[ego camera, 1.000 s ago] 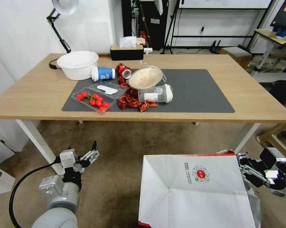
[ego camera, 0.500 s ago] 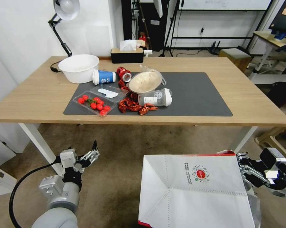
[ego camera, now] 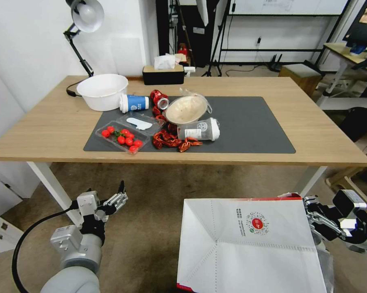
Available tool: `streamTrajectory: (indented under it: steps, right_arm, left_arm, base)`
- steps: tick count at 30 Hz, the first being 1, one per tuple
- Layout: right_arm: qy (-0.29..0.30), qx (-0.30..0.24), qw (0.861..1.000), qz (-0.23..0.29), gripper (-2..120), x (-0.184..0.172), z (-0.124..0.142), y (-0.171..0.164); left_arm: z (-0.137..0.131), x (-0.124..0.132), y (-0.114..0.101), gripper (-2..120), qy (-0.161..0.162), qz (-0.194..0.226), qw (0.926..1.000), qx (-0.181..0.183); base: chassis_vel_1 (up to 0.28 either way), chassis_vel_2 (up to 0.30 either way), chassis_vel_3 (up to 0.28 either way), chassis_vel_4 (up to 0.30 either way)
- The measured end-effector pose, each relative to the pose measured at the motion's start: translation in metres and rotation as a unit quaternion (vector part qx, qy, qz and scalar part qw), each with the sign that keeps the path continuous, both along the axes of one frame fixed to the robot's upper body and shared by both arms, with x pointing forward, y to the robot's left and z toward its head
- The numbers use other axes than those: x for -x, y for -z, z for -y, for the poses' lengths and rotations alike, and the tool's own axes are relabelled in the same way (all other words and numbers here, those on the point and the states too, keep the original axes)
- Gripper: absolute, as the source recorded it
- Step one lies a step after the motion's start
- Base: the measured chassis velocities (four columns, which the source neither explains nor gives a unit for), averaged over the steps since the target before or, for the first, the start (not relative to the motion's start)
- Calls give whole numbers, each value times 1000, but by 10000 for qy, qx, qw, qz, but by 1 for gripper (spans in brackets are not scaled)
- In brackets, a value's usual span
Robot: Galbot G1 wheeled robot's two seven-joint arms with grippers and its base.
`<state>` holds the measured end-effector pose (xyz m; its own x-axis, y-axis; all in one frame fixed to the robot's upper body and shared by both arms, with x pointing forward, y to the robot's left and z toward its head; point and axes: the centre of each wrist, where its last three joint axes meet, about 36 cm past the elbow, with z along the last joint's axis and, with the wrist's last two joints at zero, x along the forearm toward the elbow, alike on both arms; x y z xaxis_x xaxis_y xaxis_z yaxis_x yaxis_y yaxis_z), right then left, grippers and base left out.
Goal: Pick up the food delivery bag from the floor and place it on the table.
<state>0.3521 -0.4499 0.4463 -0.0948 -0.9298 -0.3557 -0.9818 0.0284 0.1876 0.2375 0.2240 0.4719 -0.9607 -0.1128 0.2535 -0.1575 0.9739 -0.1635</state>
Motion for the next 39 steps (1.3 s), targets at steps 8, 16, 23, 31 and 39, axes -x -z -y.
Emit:
streamTrajectory:
  steps: [8,16,23,31,39]
  right_arm:
    - [-5,-15,10000,-13,0,0,-1,1]
    - [-23,-43,10000,-12,0,1,-4,2]
    - [-39,-48,10000,-20,0,3,-6,3]
    - [-45,-60,10000,-18,0,3,-7,3]
    - [-41,-65,10000,-17,0,3,-7,3]
  left_arm:
    - [0,0,0,100,8,2,10000,2]
    - [0,1,0,100,19,-7,10000,3]
    - [1,1,0,100,25,-2,10000,7]
    - [1,2,-1,100,29,10,10000,6]
    - [1,1,-1,100,30,18,10000,2]
  base:
    - [0,0,0,0]
    - [0,0,0,0]
    - [0,0,0,0]
    - [0,0,0,0]
    - [0,0,0,0]
